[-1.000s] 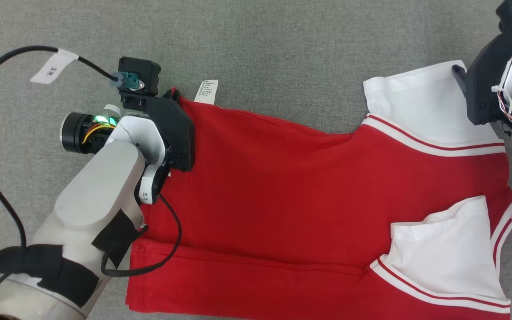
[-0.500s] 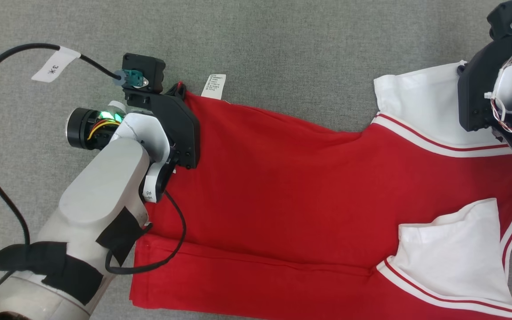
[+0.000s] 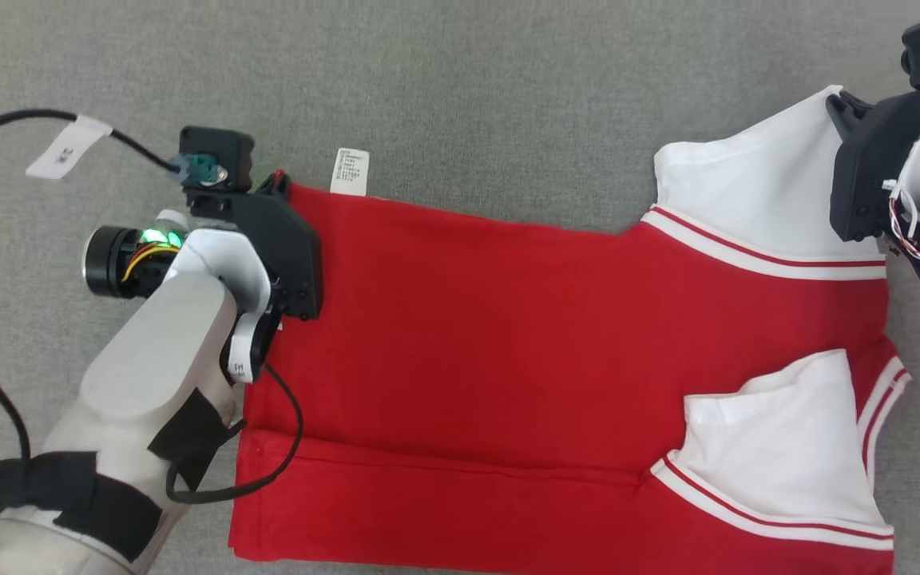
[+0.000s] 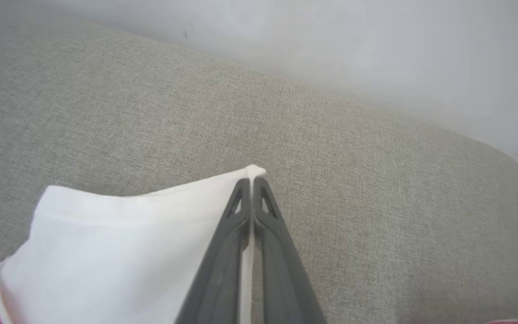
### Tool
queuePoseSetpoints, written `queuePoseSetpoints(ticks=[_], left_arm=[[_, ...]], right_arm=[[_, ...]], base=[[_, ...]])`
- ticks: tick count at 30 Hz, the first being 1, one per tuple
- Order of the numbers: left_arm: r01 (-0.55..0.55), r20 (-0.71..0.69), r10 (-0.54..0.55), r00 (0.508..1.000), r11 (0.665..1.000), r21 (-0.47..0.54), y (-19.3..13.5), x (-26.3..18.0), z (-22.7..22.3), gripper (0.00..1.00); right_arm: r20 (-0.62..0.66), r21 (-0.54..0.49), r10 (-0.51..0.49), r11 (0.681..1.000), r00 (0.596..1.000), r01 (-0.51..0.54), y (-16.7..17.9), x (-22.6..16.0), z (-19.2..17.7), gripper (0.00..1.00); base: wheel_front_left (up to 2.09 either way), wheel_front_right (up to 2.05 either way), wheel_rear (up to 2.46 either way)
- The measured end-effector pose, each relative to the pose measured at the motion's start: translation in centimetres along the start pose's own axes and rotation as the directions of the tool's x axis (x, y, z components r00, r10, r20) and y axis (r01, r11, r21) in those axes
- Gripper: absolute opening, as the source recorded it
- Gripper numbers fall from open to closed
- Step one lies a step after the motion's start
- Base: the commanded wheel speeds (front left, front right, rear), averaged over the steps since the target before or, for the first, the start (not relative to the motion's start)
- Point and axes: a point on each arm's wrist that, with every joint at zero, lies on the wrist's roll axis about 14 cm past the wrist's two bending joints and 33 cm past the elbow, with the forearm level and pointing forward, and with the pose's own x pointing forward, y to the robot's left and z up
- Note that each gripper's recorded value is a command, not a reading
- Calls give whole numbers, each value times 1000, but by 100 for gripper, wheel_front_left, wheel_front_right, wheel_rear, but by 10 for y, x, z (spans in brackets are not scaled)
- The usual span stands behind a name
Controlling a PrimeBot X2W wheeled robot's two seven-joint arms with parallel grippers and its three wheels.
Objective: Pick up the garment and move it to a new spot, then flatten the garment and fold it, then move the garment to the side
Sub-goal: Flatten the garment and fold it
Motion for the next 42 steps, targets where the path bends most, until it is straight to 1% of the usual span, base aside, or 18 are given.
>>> queuePoseSetpoints(ticks=[6, 11, 14, 20, 25, 30, 35, 39, 42], left_arm=[[-19, 50, 19, 999, 1000, 2, 3, -16, 1, 0], [2, 125, -3, 992, 1000, 10, -6, -32, 9, 0], [8, 188, -14, 982, 1000, 30, -9, -44, 16, 0], [45, 292, -71, 954, 995, 92, -23, -71, 17, 0], [57, 319, -96, 943, 990, 128, -25, -91, 5, 0], [60, 328, -105, 939, 988, 142, -23, -104, -8, 0], [62, 323, -110, 940, 986, 155, -22, -111, -26, 0], [58, 310, -107, 945, 985, 161, -20, -114, -39, 0], [56, 306, -105, 946, 985, 164, -19, -115, -45, 0]], right_arm=[[82, 17, -18, 1000, 996, 17, -8, -25, 9, 0], [120, 27, 5, 1000, 993, -8, -2, -48, 9, 0], [129, 9, 7, 1000, 992, -8, -2, -64, 6, 0], [132, 4, 61, 998, 989, -63, 13, -97, -9, 0], [78, 8, 122, 992, 989, -123, 30, -122, -34, 0], [-43, -9, 149, 989, 988, -150, 35, -140, -67, 0], [-143, 14, 184, 983, 973, -184, 42, -154, -93, 0], [-207, 40, 246, 969, 947, -243, 58, -166, -107, 0], [-243, 46, 248, 969, 938, -244, 56, -173, -114, 0]], base=[[0, 0, 0], [0, 0, 0], [0, 0, 0], [0, 0, 0], [0, 0, 0], [0, 0, 0], [0, 0, 0], [0, 0, 0], [0, 0, 0]])
